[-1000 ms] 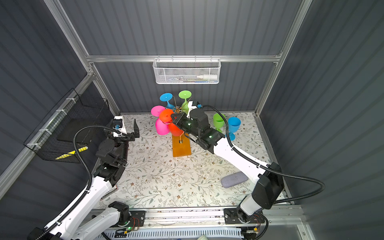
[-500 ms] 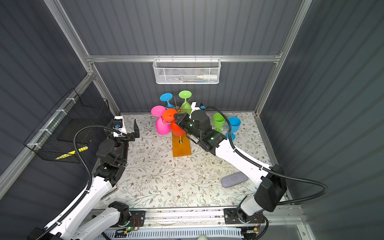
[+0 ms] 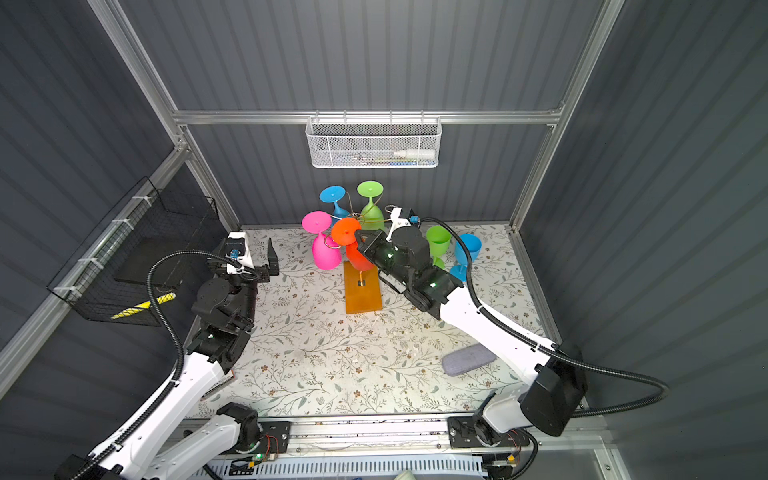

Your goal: Take the wine glass off the wine glass rack

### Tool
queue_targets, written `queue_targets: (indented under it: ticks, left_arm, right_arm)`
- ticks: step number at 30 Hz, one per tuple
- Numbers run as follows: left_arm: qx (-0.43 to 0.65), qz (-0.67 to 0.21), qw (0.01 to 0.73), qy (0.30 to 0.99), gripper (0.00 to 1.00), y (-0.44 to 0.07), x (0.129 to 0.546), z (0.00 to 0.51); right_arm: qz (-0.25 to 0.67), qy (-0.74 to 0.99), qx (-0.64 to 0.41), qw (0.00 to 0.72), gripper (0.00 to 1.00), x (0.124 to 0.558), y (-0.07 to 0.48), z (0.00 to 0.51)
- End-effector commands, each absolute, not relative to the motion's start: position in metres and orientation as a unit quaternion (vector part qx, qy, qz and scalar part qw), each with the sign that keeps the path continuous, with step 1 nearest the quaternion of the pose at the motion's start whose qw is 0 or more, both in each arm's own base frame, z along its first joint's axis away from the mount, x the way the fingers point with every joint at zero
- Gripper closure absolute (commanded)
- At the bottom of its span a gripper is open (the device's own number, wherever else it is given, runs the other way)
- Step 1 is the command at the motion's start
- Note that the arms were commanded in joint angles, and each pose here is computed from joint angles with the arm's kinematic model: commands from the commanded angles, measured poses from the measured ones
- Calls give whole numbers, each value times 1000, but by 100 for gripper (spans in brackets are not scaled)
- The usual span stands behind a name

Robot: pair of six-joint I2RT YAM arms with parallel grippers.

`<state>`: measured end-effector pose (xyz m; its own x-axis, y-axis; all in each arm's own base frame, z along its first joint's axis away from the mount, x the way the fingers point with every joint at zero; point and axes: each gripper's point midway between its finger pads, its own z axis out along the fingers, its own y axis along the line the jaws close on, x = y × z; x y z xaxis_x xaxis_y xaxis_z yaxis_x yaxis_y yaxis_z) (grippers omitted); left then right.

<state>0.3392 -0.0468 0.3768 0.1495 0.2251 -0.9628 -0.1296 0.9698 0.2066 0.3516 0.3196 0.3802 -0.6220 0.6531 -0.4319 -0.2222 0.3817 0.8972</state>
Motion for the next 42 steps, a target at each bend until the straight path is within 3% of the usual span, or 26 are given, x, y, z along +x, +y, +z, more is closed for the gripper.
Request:
queue_targets:
  ticks: [1, 13, 20, 29, 35, 42]
  left_arm:
    - [27, 115, 764, 634, 1, -43, 334, 382]
    - [19, 107, 766, 634, 1, -42, 333, 382]
    - [-14, 69, 774, 630, 5, -38, 326, 399]
    - [-8, -80, 759, 647, 12, -67, 314, 446]
    - [67, -208, 717, 662, 19, -117, 308, 469]
    - [199, -362, 653, 636, 23, -184, 292, 491]
  right_arm:
    - [547, 710, 144, 419, 100, 343, 315, 390]
    - [534, 732, 80, 415, 100, 304, 309, 373]
    - [485, 744, 87, 452, 100, 285, 263, 365]
    - [435, 743, 33, 508, 100, 263, 215, 404]
    - [403, 726, -27, 556, 100, 248, 202, 450]
    - [392, 690, -83, 603, 100, 236, 199, 499]
